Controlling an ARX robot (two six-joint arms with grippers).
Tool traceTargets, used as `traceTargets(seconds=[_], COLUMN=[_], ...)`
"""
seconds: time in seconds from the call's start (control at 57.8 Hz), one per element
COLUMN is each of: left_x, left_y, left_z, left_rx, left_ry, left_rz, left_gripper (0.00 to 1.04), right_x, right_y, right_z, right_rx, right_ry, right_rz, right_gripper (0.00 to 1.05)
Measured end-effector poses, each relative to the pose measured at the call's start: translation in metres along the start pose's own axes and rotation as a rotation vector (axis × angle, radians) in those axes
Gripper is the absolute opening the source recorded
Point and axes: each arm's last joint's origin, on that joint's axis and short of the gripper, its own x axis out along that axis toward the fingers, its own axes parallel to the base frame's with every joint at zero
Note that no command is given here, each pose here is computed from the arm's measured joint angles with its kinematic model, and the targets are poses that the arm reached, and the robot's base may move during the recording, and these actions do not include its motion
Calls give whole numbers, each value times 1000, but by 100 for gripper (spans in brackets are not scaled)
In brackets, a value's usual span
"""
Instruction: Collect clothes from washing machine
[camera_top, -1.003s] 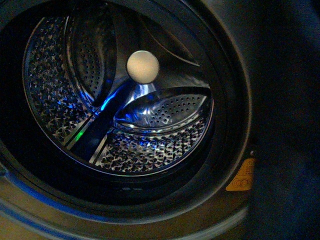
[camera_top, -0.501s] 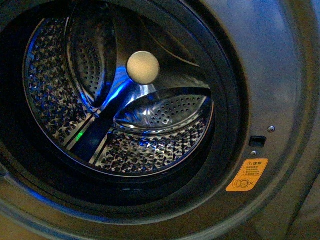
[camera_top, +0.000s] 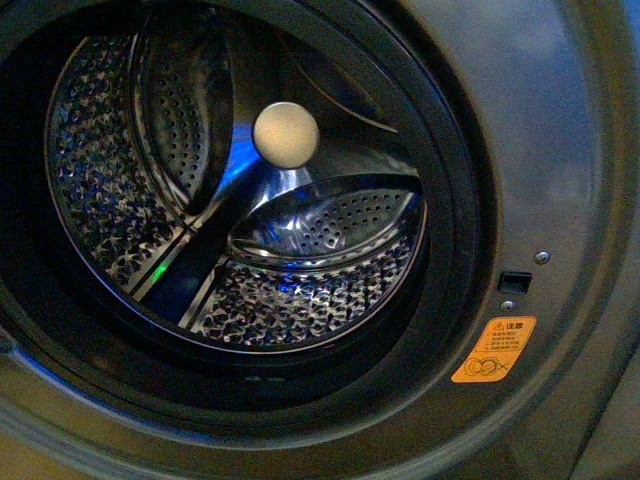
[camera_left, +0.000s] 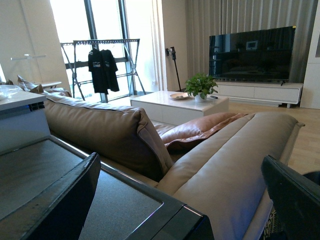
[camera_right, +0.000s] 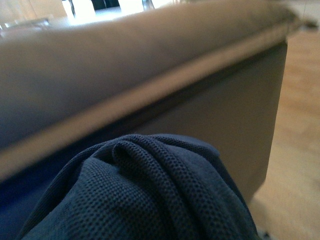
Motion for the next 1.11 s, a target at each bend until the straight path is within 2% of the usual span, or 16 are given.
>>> traceTargets(seconds=[0.052, 0.086, 0.173, 0.225, 0.277, 0.363, 0.588, 0.691, 0.743, 0.795, 0.847, 0.951, 1.02, 1.106], left_x=[0, 0, 0, 0, 0, 0, 0, 0, 0, 0, 0, 0, 0, 0], left_y=[0, 0, 0, 0, 0, 0, 0, 0, 0, 0, 0, 0, 0, 0], left_z=[0, 0, 0, 0, 0, 0, 0, 0, 0, 0, 0, 0, 0, 0], left_rx=[0, 0, 0, 0, 0, 0, 0, 0, 0, 0, 0, 0, 0, 0], left_ry=[0, 0, 0, 0, 0, 0, -1, -1, -1, -1, -1, -1, -1, -1], left_rz=[0, 0, 0, 0, 0, 0, 0, 0, 0, 0, 0, 0, 0, 0], left_gripper=[98, 98, 98, 98, 98, 98, 98, 98, 98, 98, 98, 98, 98, 98], right_x=[3, 4, 4, 1, -3, -6, -12, -22, -37, -46, -59, -80, -93, -108], right_y=[-5, -8, -11, -9, -6, -2, 8, 21, 41, 55, 80, 127, 157, 193], right_z=[-24, -42, -105, -127, -142, -150, -120, -85, -51, -33, -6, 28, 41, 39], right_rx=[23, 43, 106, 135, 159, 180, 173, 148, 106, 79, 34, -5, 0, 45], right_ry=[76, 138, 338, 405, 448, 474, 394, 271, 156, 98, 1, -165, -268, -317], right_rz=[5, 18, 47, 61, 79, 107, 145, 218, 295, 337, 382, 467, 515, 565], right_gripper=[5, 10, 30, 38, 47, 61, 99, 97, 97, 97, 97, 97, 97, 97])
